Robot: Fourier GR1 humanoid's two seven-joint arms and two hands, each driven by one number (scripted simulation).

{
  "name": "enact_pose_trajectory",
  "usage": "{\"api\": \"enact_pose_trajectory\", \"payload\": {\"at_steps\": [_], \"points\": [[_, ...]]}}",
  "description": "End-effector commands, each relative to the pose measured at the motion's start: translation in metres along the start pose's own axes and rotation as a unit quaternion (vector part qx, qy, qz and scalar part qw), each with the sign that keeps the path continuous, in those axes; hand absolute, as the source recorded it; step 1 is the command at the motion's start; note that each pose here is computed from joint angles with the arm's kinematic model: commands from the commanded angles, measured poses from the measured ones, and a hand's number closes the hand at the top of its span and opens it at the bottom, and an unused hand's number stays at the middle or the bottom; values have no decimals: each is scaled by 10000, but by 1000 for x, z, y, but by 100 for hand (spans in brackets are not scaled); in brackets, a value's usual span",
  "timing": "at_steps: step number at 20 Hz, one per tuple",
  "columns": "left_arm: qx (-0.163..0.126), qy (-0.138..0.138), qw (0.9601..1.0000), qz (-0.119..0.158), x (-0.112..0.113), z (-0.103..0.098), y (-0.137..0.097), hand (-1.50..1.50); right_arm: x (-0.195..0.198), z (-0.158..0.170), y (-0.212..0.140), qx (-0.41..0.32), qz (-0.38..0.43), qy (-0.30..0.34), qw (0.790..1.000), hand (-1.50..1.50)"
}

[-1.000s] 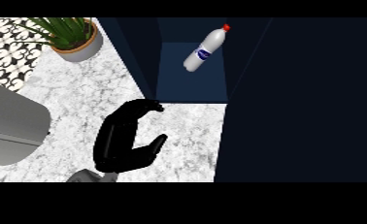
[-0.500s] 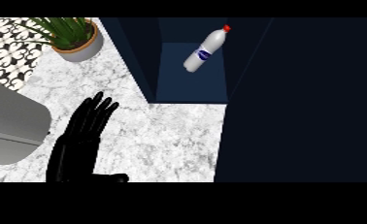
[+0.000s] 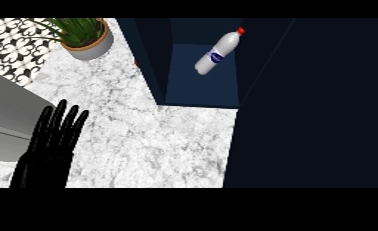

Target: Pick up the bottled water, place it into the cabinet and close the cabinet

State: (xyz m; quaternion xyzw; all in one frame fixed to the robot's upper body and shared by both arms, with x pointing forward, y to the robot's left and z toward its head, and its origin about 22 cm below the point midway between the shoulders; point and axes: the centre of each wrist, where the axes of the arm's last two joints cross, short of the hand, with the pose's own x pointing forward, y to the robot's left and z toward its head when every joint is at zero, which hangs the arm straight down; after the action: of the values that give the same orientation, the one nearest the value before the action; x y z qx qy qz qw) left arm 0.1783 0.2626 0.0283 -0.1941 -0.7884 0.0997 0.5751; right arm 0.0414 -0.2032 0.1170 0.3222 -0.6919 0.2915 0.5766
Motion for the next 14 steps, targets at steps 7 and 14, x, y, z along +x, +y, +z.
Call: {"api": "enact_pose_trajectory", "payload": {"at_steps": [7, 14], "points": [[-188, 34, 9998, -59, 35, 9, 27, -150, 24, -27, 27, 416, -569, -712, 9950, 150], [-324, 70, 9994, 25, 41, 17, 39, -150, 20, -33, 22, 675, -485, -501, 9953, 150]]}}
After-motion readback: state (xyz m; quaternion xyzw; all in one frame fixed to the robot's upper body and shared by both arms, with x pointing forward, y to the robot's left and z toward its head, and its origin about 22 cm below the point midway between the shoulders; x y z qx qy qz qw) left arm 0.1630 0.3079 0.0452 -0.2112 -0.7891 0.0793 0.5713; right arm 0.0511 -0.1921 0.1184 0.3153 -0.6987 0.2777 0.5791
